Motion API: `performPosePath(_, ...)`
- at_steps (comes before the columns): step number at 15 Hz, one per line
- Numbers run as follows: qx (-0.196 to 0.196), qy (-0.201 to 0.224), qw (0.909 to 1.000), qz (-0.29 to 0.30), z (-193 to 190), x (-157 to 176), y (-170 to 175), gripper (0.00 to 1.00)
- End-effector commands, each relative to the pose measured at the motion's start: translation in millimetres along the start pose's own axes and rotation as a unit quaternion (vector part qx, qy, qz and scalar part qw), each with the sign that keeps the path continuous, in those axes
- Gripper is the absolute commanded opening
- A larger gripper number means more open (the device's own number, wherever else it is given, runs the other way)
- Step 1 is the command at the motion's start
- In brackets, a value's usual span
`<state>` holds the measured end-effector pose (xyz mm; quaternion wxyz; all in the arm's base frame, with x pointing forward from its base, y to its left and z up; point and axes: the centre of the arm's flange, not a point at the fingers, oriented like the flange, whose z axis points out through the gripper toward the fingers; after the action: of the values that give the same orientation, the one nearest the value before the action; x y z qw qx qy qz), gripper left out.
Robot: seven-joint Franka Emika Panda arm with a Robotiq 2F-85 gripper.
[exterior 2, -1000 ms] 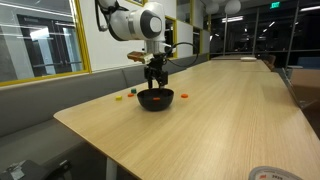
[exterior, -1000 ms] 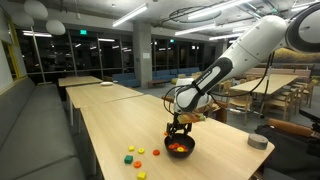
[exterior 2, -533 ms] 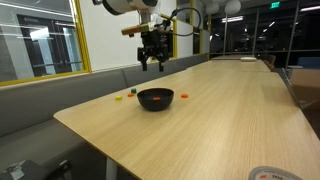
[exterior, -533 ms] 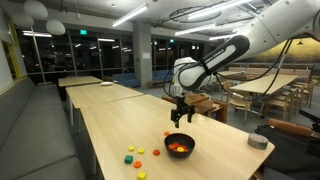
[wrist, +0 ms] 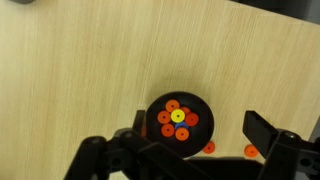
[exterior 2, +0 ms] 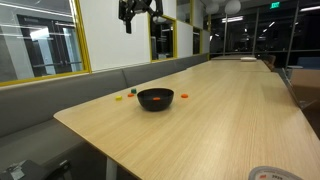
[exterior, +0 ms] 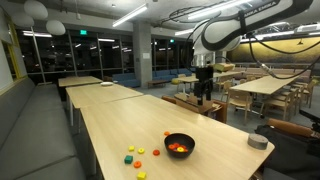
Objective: Put one yellow ring and three orange rings inside the black bowl
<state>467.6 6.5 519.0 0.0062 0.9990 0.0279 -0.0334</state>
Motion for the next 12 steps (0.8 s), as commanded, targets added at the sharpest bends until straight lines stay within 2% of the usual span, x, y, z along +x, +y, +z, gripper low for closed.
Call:
performPosePath(1, 0.012, 0.014, 0.9998, 0.0, -28.3, -62.8, 21.4, 1.0)
performPosePath(6, 0.019, 0.057, 0.997, 0.049, -34.6, -113.1, 46.2, 1.0)
performPosePath(12, 0.029, 0.082, 0.9931, 0.079, -31.1, -149.6, 64.2, 1.0)
